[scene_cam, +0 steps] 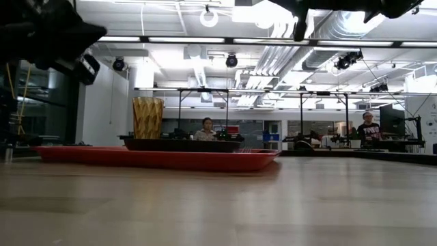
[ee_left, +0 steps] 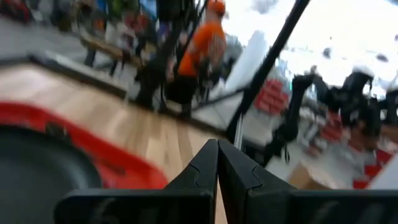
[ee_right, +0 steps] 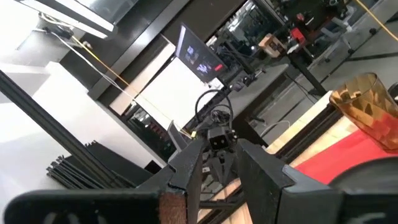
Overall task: Pick and place plate/cup/fork/spoon on tray
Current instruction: Return to Home Position
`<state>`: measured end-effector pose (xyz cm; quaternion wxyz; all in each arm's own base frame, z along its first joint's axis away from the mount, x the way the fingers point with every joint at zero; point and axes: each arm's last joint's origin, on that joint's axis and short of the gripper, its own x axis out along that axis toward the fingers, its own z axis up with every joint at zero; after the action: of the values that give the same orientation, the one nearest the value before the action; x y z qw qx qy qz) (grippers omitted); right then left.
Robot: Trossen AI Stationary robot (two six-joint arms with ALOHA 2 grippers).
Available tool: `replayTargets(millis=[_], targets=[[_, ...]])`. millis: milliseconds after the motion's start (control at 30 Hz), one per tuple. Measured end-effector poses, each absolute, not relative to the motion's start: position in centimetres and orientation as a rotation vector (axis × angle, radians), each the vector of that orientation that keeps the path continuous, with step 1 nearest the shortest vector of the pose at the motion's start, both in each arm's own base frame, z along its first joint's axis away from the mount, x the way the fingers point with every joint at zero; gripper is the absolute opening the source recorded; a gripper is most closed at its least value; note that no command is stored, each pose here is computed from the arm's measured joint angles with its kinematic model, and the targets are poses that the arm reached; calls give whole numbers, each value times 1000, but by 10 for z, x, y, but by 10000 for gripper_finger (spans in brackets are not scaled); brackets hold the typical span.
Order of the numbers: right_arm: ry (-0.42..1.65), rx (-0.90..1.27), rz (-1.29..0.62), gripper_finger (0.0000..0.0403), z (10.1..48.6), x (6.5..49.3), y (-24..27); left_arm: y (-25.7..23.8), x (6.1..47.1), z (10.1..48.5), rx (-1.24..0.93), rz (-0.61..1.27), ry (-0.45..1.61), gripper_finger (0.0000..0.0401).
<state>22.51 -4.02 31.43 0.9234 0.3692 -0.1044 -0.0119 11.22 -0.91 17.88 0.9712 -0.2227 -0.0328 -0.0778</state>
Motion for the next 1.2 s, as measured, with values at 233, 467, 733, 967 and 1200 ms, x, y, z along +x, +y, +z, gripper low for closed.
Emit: replayTargets(millis=[233, 467, 733, 967, 1200], targets=[[-209, 757, -15, 91, 314, 225, -40, -10, 108, 155, -472, -162, 199, 0], [-201, 755, 5, 91, 314, 225, -39, -9, 107, 156, -446, -147, 187, 0], [-184, 742, 45, 91, 314, 225, -38, -9, 107, 156, -492, -144, 188, 0], [-122, 621, 108, 48, 318, 213, -33, -9, 107, 156, -506, -142, 188, 1], [17, 576, 62, 10, 319, 175, -25, -9, 107, 156, -506, -142, 188, 1]])
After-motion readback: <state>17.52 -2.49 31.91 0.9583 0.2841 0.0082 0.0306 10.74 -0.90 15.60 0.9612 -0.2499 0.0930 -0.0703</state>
